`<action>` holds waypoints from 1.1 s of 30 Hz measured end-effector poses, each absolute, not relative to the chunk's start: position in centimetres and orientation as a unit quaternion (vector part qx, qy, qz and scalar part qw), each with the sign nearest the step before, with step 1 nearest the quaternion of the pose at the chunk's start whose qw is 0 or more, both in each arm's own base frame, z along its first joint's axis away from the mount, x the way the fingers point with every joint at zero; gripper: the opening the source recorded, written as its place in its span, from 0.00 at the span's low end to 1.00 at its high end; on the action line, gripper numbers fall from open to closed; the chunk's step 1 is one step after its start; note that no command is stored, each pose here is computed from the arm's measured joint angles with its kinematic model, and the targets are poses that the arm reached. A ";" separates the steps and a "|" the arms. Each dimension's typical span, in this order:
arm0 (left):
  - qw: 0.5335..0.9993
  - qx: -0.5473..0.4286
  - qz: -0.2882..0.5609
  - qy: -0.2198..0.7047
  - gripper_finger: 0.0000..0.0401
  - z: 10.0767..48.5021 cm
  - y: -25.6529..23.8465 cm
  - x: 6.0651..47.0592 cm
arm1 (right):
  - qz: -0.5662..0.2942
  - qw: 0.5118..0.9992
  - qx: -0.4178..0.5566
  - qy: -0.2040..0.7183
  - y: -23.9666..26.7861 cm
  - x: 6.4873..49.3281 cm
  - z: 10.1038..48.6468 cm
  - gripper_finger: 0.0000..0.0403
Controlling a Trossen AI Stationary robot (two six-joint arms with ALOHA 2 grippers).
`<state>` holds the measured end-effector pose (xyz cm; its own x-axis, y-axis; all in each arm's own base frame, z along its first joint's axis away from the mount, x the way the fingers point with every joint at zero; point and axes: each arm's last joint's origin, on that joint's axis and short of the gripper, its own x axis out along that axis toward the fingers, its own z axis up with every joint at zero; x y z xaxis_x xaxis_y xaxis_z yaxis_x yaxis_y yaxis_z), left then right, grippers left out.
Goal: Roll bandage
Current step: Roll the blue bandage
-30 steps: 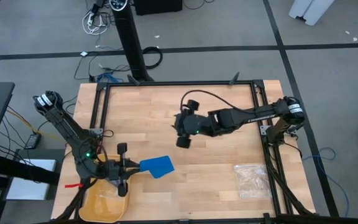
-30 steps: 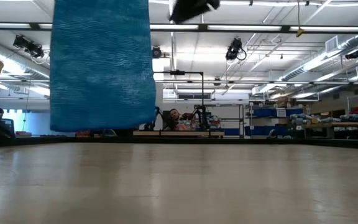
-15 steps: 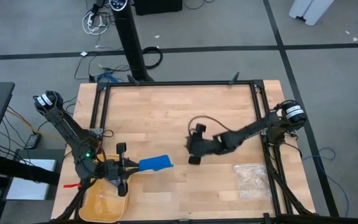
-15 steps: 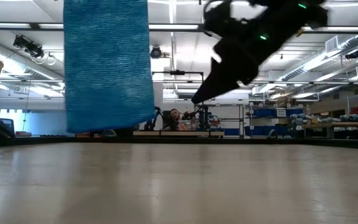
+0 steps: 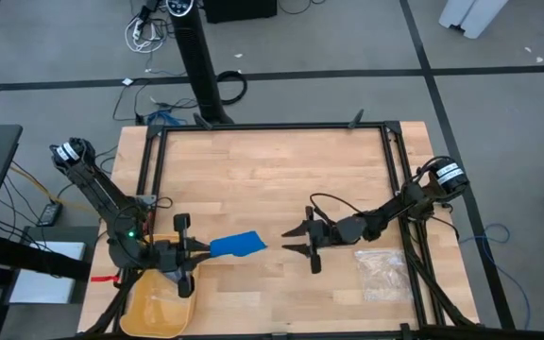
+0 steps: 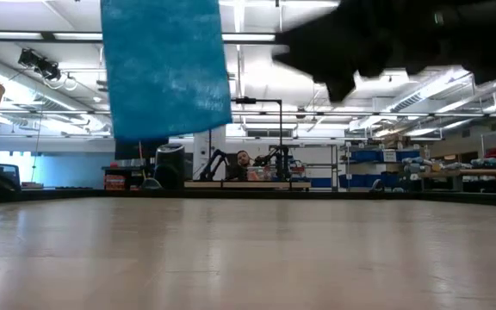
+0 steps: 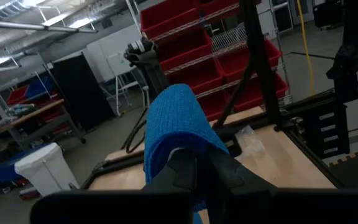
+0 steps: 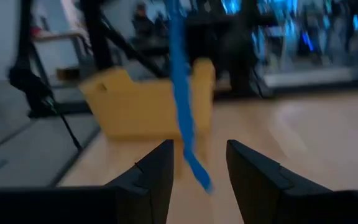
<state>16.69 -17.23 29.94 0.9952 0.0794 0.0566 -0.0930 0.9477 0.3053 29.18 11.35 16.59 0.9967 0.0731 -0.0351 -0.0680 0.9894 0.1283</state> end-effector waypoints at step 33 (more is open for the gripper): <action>0.986 0.151 0.049 -0.053 0.04 32.2 -16.6 17.7 | 0.052 0.997 0.031 0.040 10.9 33.1 19.7 0.44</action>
